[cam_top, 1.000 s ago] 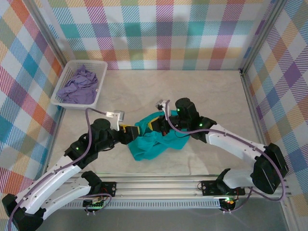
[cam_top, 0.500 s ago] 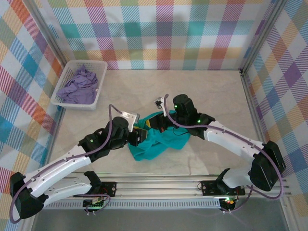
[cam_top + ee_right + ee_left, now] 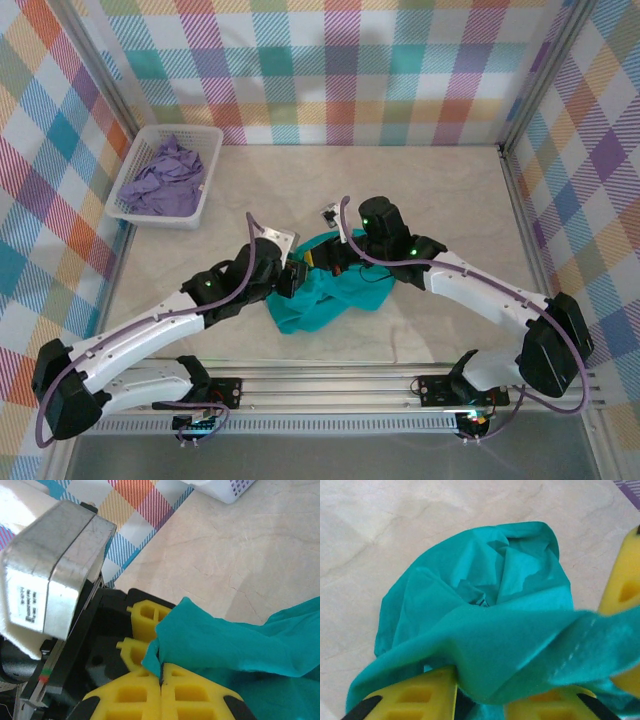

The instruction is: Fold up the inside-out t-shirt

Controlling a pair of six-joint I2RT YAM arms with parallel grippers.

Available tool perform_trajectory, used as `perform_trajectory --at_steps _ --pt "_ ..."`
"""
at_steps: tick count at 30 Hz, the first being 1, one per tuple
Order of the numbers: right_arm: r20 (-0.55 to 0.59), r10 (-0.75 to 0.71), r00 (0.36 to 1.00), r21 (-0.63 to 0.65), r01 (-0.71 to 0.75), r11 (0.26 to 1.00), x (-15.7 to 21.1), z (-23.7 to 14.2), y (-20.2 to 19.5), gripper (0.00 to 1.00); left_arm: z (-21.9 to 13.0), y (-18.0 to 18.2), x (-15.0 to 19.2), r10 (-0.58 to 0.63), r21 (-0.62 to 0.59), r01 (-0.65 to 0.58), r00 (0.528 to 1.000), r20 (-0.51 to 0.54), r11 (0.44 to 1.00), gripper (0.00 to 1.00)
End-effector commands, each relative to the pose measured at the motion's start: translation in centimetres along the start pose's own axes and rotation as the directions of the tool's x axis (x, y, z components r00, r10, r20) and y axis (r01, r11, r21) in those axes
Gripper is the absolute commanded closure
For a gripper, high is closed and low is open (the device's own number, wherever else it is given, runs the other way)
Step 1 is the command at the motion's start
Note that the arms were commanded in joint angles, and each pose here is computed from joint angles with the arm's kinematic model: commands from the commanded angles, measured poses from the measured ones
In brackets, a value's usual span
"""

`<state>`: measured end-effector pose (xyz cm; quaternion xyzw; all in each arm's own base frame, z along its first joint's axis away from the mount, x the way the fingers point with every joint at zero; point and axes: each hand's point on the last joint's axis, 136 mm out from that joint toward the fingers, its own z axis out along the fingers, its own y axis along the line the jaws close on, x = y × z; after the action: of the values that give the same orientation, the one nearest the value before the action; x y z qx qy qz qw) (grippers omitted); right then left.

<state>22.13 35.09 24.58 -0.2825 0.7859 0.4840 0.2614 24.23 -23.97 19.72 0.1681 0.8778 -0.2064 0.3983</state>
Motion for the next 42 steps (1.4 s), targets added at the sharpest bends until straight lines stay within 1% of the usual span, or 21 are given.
perform_trajectory --at_steps 1,3,5,6,9,11,13,16,18,20,23,25,27,30,31,32,34,35,37,40,42 --pt "0.015 -0.013 1.000 0.012 0.013 1.000 -0.7 -0.8 0.4 1.00 -0.2 -1.0 -3.0 0.001 0.034 -0.004 0.996 0.089 0.999 0.91" --pt "0.018 -0.044 0.999 0.070 0.042 0.997 -0.7 -1.2 -0.4 1.00 -0.5 -1.3 -2.9 -0.013 0.066 0.008 0.997 0.080 0.998 1.00" --pt "0.020 -0.099 0.995 0.109 0.096 0.989 -0.8 -1.6 -0.8 1.00 -1.6 -2.0 -2.9 -0.041 0.144 0.029 0.996 0.078 0.989 1.00" --pt "0.021 -0.137 0.990 0.134 0.133 0.982 -1.0 -1.8 -1.1 1.00 -2.6 -3.0 -3.0 -0.062 0.225 0.044 0.995 0.073 0.973 1.00" --pt "0.003 -0.276 0.961 0.206 0.269 0.941 -1.3 -2.7 -1.8 1.00 -6.1 -5.6 -3.1 -0.126 0.449 0.101 0.992 0.026 0.888 1.00" --pt "-0.004 -0.342 0.940 0.247 0.332 0.910 -1.5 -3.2 -2.2 1.00 -8.1 -6.8 -3.1 -0.168 0.548 0.152 0.986 -0.020 0.823 1.00" --pt "-0.010 -0.407 0.913 0.262 0.395 0.880 -1.5 -3.6 -2.3 1.00 -9.7 -7.3 -3.1 -0.209 0.596 0.208 0.975 -0.068 0.775 1.00" --pt "-0.015 -0.451 0.892 0.282 0.437 0.854 -1.5 -4.0 -2.4 1.00 -10.8 -7.2 -3.6 -0.282 0.639 0.289 0.952 -0.117 0.713 1.00" --pt "-0.022 -0.453 0.891 0.293 0.439 0.849 -1.5 -4.2 -2.5 1.00 -11.0 -6.7 -4.0 -0.329 0.641 0.337 0.934 -0.137 0.690 1.00" --pt "-0.049 -0.433 0.900 0.356 0.421 0.834 -1.7 -4.8 -3.5 0.99 -11.4 -5.8 -4.6 -0.364 0.634 0.363 0.922 -0.135 0.683 1.00" --pt "-0.127 -0.354 0.927 0.491 0.369 0.789 -1.6 -6.2 -5.9 0.89 -11.8 -4.7 -5.4 -0.402 0.606 0.378 0.910 -0.103 0.700 1.00" --pt "-0.158 -0.312 0.937 0.512 0.348 0.786 -1.1 -6.4 -6.3 0.83 -11.5 -4.3 -5.5 -0.411 0.590 0.383 0.907 -0.093 0.711 1.00" --pt "-0.180 -0.289 0.940 0.527 0.340 0.779 -0.6 -6.5 -6.5 0.79 -11.1 -4.2 -5.6 -0.415 0.585 0.387 0.905 -0.094 0.713 1.00" --pt "-0.237 -0.257 0.937 0.573 0.348 0.742 0.0 -7.2 -7.1 0.73 -10.7 -3.9 -5.8 -0.415 0.569 0.385 0.906 -0.084 0.726 1.00" --pt "-0.245 -0.262 0.933 0.563 0.357 0.746 0.1 -7.1 -6.8 0.72 -10.6 -3.9 -5.8 -0.412 0.568 0.382 0.907 -0.082 0.729 1.00" --pt "-0.240 -0.283 0.929 0.508 0.369 0.778 0.5 -6.7 -5.8 0.70 -10.4 -3.8 -5.8 -0.410 0.561 0.382 0.909 -0.081 0.735 1.00" --pt "-0.182 -0.334 0.925 0.358 0.378 0.854 1.3 -5.6 -3.0 0.65 -10.3 -3.6 -6.0 -0.406 0.548 0.375 0.911 -0.070 0.747 1.00" --pt "-0.143 -0.345 0.927 0.282 0.373 0.884 1.7 -5.2 -1.6 0.62 -9.9 -3.3 -5.4 -0.410 0.525 0.394 0.907 -0.091 0.754 1.00" --pt "-0.108 -0.348 0.931 0.189 0.363 0.912 2.8 -4.8 0.0 0.58 -9.6 -3.1 -5.4 -0.417 0.511 0.403 0.904 -0.093 0.759 1.00" --pt "-0.117 -0.359 0.926 0.155 0.374 0.914 4.5 -4.1 0.5 0.51 -9.5 -3.0 -5.6 -0.422 0.508 0.406 0.902 -0.090 0.759 1.00" --pt "-0.098 -0.353 0.931 0.154 0.364 0.918 4.6 -3.1 0.2 0.43 -9.5 -3.2 -5.8 -0.420 0.517 0.402 0.903 -0.089 0.755 1.00"
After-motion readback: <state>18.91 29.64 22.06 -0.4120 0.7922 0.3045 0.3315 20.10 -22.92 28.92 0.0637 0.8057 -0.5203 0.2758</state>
